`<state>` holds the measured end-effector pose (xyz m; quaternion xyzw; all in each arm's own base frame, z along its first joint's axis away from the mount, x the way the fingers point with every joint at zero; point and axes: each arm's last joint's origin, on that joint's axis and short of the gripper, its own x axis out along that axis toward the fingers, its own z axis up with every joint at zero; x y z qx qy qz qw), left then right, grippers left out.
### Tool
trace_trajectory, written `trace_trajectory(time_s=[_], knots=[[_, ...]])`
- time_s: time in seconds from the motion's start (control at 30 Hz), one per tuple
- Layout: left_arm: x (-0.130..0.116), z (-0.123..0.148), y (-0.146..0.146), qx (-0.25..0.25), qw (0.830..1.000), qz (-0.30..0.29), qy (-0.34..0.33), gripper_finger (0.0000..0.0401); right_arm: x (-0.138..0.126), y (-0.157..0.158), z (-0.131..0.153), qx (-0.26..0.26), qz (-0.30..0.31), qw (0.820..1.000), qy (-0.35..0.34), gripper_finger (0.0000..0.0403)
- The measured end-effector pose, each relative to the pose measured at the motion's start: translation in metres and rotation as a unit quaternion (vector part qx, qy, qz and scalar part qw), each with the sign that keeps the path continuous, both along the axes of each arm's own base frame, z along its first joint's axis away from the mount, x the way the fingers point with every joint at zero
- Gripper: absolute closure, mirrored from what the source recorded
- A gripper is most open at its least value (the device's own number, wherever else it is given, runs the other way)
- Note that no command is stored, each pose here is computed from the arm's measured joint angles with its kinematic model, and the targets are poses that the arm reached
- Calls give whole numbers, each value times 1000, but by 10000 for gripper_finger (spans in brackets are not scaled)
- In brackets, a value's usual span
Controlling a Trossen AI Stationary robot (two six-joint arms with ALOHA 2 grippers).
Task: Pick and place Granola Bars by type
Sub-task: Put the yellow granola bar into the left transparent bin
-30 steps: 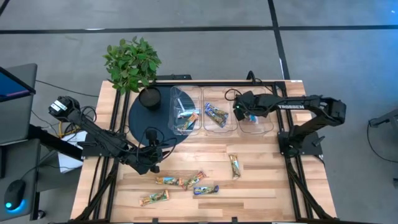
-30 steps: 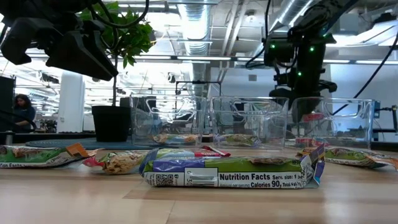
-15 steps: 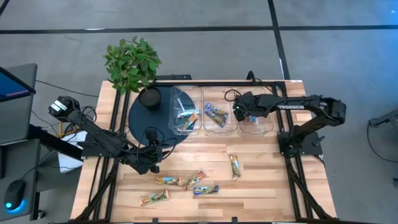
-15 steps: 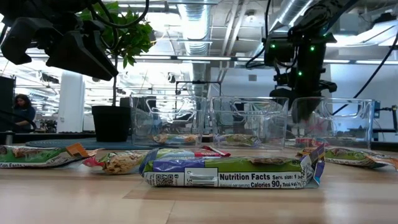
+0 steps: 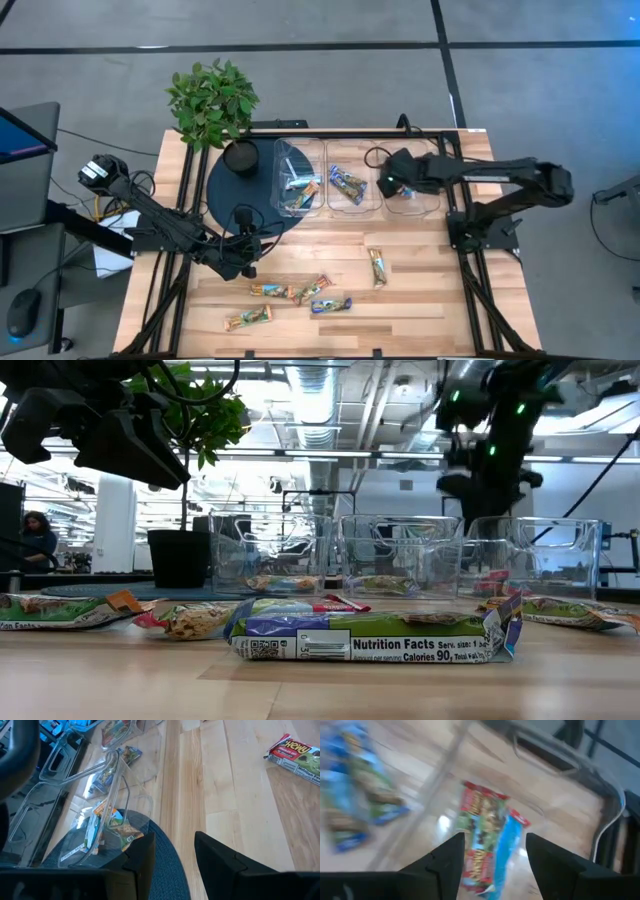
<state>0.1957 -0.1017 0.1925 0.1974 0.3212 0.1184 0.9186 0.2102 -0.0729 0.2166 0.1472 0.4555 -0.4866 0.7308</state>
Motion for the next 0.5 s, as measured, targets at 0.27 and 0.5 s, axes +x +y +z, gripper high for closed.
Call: trace_trajectory(time_s=[0.27,0.5], knots=[[2,1,-2,-19,1000,-11,-6,266,-14,60,42,-14,143,984,-106,211],[6,4,-9,-89,994,-70,-5,266,-24,124,50,-80,292,946,-119,216]])
